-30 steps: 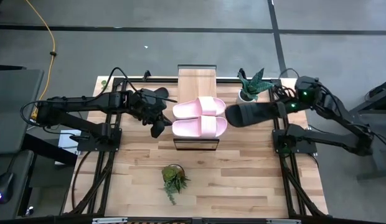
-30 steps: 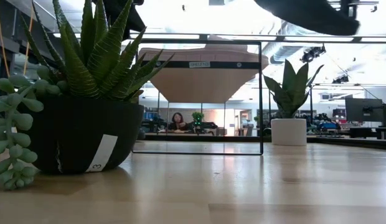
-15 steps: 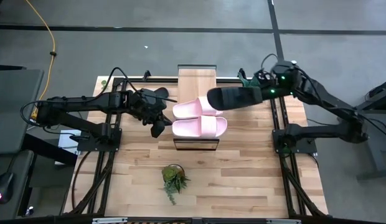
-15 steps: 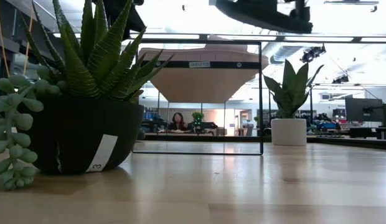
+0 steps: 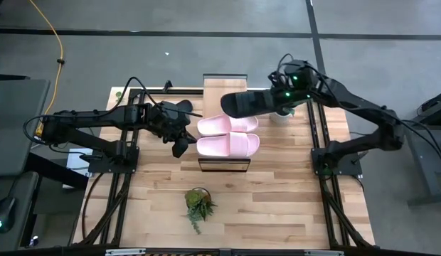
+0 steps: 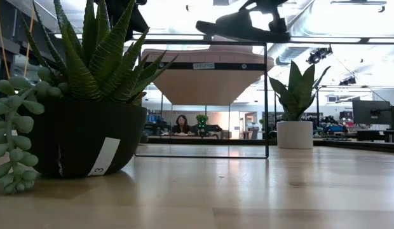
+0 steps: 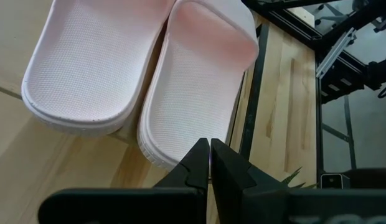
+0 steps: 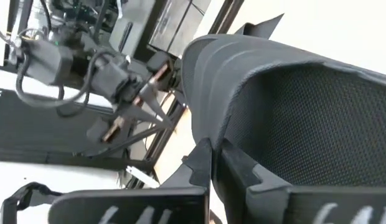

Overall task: Pick and place slides into the shelf
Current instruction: Put the bottom black slide on the shelf

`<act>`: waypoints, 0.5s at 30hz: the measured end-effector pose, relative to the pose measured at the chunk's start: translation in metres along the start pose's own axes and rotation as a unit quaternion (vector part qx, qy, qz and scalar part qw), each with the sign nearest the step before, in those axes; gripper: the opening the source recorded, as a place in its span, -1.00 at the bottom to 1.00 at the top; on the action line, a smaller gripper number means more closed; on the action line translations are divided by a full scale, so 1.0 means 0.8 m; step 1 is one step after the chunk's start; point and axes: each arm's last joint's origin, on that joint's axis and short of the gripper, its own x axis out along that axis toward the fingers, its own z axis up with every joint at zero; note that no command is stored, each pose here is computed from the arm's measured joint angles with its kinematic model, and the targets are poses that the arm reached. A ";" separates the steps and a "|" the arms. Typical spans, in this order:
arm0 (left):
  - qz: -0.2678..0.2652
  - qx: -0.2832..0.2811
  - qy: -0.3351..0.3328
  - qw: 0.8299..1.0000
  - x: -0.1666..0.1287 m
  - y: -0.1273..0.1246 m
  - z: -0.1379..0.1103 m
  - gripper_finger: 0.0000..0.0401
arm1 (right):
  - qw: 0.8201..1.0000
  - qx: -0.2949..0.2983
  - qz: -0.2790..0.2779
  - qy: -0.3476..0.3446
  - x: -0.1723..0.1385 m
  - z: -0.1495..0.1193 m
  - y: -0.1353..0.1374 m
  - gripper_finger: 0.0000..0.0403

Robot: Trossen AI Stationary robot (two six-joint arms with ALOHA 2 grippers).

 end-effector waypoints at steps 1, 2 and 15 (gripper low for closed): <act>0.000 0.000 0.000 1.000 0.000 0.000 0.000 -0.97 | 1.000 0.000 0.000 -0.003 0.004 0.005 0.002 -1.00; 0.000 0.001 0.000 1.000 0.000 0.000 0.000 -0.97 | 1.000 -0.001 -0.001 -0.007 0.008 0.010 0.005 -1.00; 0.007 0.015 0.018 1.000 0.000 0.002 -0.004 -0.97 | 0.999 -0.037 -0.012 -0.011 0.082 0.076 0.024 -1.00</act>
